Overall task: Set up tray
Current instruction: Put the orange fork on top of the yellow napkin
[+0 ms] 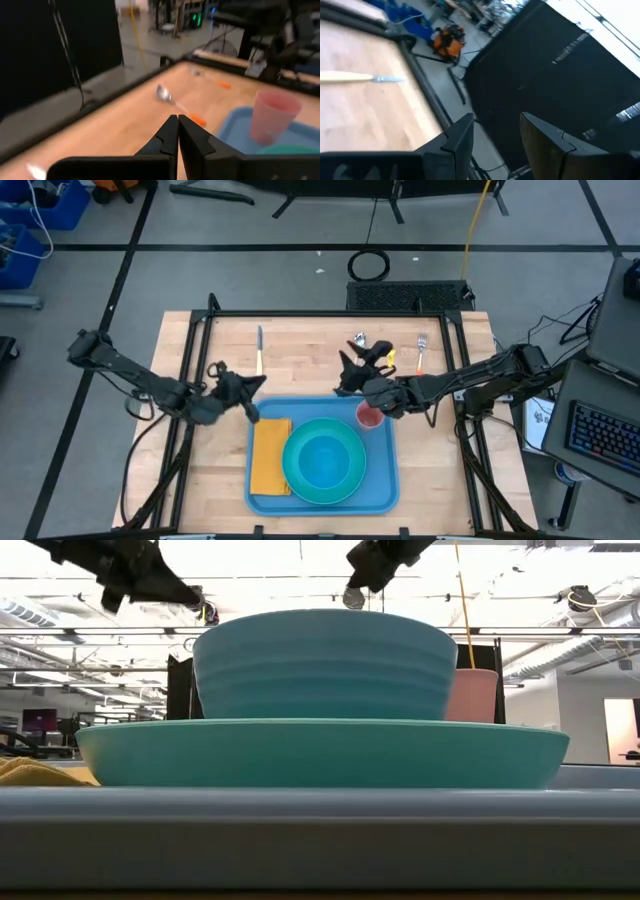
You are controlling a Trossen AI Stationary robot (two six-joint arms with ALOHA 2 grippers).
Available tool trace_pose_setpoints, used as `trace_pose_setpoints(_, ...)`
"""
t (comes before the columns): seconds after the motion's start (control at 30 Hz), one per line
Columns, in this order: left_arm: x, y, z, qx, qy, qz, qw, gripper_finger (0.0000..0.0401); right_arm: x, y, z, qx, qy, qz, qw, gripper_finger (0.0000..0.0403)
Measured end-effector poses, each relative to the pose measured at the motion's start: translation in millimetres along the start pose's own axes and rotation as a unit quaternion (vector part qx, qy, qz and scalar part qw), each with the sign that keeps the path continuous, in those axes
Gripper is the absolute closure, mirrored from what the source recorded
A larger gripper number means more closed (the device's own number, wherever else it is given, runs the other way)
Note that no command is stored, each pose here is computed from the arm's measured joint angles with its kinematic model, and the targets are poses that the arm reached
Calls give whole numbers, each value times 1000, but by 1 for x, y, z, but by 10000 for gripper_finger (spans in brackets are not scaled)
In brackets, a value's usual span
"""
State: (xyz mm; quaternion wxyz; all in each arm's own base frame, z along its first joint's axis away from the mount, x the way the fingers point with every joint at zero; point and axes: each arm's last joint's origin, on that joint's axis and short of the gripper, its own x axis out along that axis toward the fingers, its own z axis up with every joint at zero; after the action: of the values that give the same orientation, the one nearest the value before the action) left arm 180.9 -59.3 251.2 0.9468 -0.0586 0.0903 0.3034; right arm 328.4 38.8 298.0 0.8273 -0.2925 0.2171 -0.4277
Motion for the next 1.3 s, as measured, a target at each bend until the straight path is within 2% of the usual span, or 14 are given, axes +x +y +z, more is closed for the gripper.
trace_pose_setpoints(0.17, -4, 9, 24, 20, -51, -19, 998, 397, -3, -24, 4, 61, -6, -8, 998, 252)
trace_pose_setpoints(0.23, -5, 11, 31, 10, -70, -21, 997, 397, -1, -35, 4, 76, -7, -11, 997, 252)
trace_pose_setpoints(0.4, -6, 10, 32, 54, -70, -60, 994, 391, 9, -58, -3, 99, 6, -2, 995, 252)
trace_pose_setpoints(0.5, -6, 11, 33, 43, -72, -53, 995, 396, 14, -72, -14, 121, 34, -5, 992, 252)
trace_pose_setpoints(0.57, -6, 11, 33, 45, -72, -49, 995, 398, 21, -81, -23, 150, 53, 17, 987, 254)
trace_pose_setpoints(0.7, -6, 11, 35, 39, -79, -48, 995, 385, 39, -97, -40, 216, 92, 66, 970, 264)
trace_pose_setpoints(0.97, -6, 11, 36, 47, -83, -47, 994, 378, 77, -130, -73, 277, 160, 72, 945, 288)
trace_pose_setpoints(1.17, -6, 11, 36, 69, -84, -45, 993, 396, 103, -153, -105, 335, 215, 82, 914, 292)
trace_pose_setpoints(1.3, -6, 12, 36, 72, -84, -42, 993, 394, 121, -167, -129, 390, 254, 108, 879, 292)
